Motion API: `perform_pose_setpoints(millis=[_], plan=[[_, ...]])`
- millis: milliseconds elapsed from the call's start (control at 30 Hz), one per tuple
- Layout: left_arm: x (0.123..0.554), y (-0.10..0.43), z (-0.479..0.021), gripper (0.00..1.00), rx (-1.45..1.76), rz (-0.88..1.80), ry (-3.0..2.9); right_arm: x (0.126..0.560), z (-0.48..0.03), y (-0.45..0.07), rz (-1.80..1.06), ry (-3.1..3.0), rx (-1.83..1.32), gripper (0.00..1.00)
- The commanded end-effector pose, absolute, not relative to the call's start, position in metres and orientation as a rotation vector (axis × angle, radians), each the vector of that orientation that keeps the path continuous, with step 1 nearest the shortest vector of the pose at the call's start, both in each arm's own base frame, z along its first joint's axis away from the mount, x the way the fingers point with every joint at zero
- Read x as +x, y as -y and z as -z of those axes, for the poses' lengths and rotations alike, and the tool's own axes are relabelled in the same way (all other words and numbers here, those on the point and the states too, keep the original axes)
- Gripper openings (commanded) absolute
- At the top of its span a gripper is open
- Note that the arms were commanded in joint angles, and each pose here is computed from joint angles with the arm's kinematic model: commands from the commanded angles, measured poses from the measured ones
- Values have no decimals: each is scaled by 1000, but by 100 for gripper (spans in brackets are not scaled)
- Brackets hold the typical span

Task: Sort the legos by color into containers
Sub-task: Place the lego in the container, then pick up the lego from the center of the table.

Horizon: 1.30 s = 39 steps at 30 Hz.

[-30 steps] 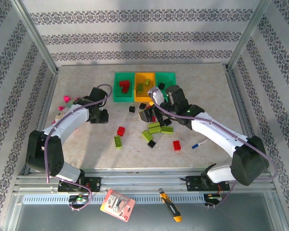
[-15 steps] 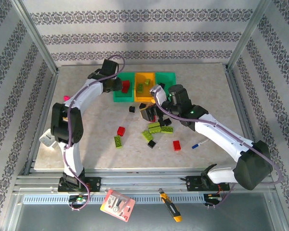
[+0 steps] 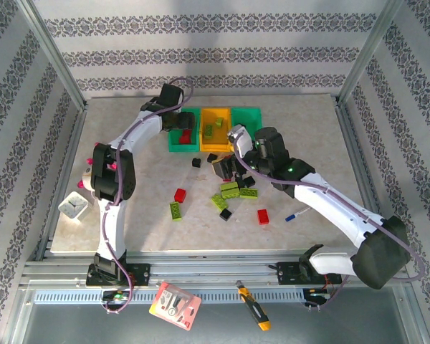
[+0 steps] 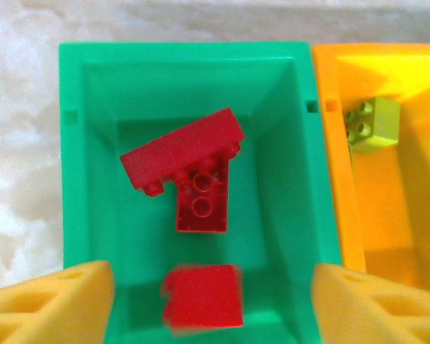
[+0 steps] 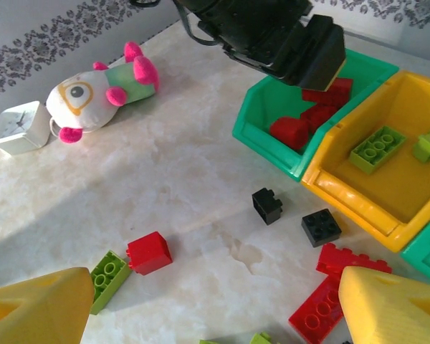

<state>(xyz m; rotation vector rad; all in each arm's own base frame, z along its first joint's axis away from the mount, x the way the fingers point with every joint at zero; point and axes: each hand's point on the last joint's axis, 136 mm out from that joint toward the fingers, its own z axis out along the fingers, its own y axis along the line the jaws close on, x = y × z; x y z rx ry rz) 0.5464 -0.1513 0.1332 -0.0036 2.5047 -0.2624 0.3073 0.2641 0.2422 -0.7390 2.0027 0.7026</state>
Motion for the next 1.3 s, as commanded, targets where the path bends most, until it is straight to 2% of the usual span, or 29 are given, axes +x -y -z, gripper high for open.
perform_pose_setpoints(millis=[0,67,233,433,567,733,933,1267], plan=[[533,153,-187,91,33,313,-2401,313,-227,-245,-608,-2083,-656,88],[523,155,-198,100,72,339,-2360,317,-216,-236,-555,-2137,-604,88],[488,164,-224,99,221,412,-2191,325,-189,-221,-436,-2278,-504,87],[415,191,-227,99,581,422,-2037,337,-152,-208,-340,-2439,-377,87],[369,210,-218,99,761,479,-1962,344,-128,-203,-330,-2544,-260,81],[334,223,-204,99,851,518,-1933,352,-101,-200,-293,-2649,-179,67],[307,236,-185,99,970,538,-1923,362,-77,-203,-283,-2709,-125,59],[303,242,-180,99,987,552,-1916,367,-43,-206,-261,-2791,-107,48]])
